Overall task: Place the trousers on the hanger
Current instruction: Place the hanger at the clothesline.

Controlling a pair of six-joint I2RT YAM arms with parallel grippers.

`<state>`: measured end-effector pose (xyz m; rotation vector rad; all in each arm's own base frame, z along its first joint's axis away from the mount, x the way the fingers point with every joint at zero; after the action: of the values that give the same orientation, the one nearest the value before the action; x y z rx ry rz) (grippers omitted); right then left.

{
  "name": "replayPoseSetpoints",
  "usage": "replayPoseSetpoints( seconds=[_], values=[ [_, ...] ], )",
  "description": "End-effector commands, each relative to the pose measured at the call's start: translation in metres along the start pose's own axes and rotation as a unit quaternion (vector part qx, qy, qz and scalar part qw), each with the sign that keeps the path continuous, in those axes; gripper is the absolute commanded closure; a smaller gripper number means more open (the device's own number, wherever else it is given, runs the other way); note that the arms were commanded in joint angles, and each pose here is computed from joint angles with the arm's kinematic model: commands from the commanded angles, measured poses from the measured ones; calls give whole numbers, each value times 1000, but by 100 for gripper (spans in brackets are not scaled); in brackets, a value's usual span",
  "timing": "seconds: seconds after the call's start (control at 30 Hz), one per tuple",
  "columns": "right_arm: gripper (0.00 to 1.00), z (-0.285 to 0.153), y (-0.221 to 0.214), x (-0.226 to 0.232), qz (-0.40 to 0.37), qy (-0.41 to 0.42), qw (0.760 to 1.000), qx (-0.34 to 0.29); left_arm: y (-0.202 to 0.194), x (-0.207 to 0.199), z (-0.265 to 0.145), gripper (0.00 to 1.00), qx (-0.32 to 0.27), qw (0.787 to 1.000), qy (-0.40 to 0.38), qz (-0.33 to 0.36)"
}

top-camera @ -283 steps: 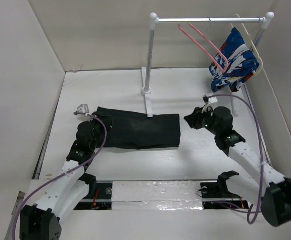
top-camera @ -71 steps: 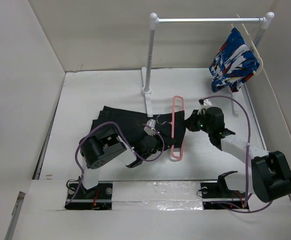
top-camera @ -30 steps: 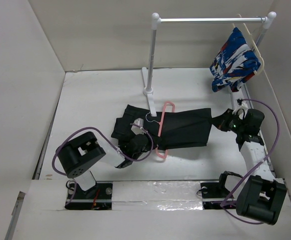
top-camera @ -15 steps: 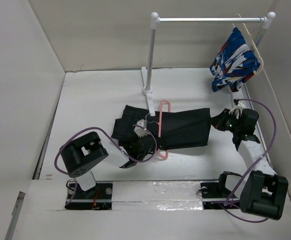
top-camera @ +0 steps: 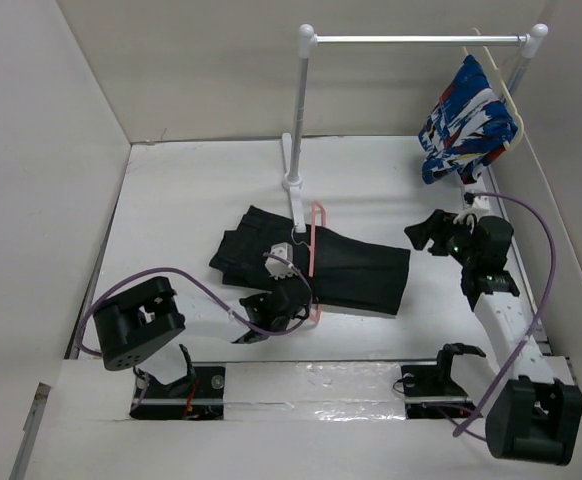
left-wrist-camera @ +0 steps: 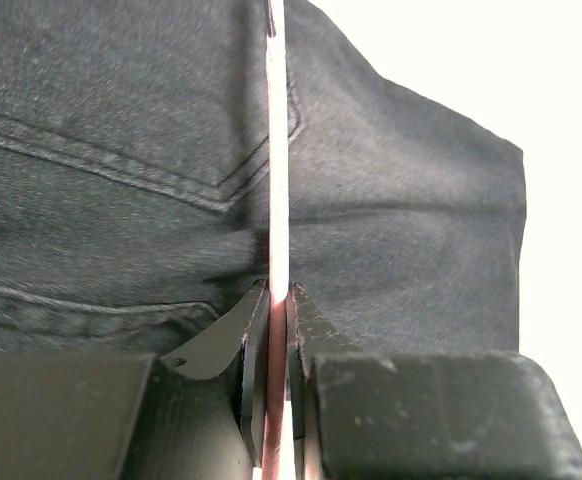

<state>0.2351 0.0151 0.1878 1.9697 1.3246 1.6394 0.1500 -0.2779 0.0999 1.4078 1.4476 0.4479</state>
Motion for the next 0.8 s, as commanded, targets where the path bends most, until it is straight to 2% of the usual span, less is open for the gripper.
replayPoseSetpoints(
  seconds=[0.0, 0.07, 0.13, 0.17, 0.2, 0.23, 0.27, 0.33, 0.37, 0.4, 0.47, 0.6, 0.77],
  values=[
    [25, -11, 20, 40, -56, 30, 997, -41, 30, -15, -12, 100, -64, 998, -5, -11],
    [25, -13, 7, 65, -66, 78, 995, -23, 40, -19, -21, 100, -80, 997, -12, -11],
    [40, -11, -14, 79, -48, 114, 992, -1, 50, -20, -27, 100, -93, 995, -17, -17],
    [51, -11, -30, 95, -48, 145, 988, 16, 53, -20, -29, 100, -97, 995, -20, -16],
    [76, -11, -39, 102, -41, 160, 986, 23, 56, -21, -31, 100, -99, 995, -24, -16],
    [83, -11, -44, 114, -20, 185, 982, 19, 63, -23, -36, 100, -107, 994, -32, -21],
    [86, -11, -55, 118, -13, 195, 980, 29, 67, -24, -38, 100, -112, 993, -34, -17],
    [82, -14, -70, 143, 6, 224, 974, 40, 74, -30, -49, 100, -118, 992, -44, -14],
    [75, -16, -75, 150, 14, 233, 971, 45, 78, -30, -52, 100, -127, 991, -37, -12],
    [54, -14, -79, 156, 26, 231, 972, 41, 79, -31, -56, 100, -130, 991, -36, -2],
    [44, -19, -91, 176, 58, 267, 961, 53, 88, -33, -65, 100, -142, 989, -41, -2],
    [42, -10, -98, 194, 79, 271, 958, 52, 95, -37, -80, 100, -150, 987, -59, 8],
    [42, -1, -119, 207, 117, 282, 949, 82, 104, -43, -96, 100, -160, 985, -69, 17]
  ],
)
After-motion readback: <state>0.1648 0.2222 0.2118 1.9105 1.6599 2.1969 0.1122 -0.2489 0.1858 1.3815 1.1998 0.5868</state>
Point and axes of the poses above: each gripper's point midway between its finger pads, its own z axis out along the fingers, its own x axis along the line the jaws close on, y = z × x, the point moved 9 cm from there along -z, back along the fingers, and after that the axes turned 13 degrees about z, right-handed, at the moved point
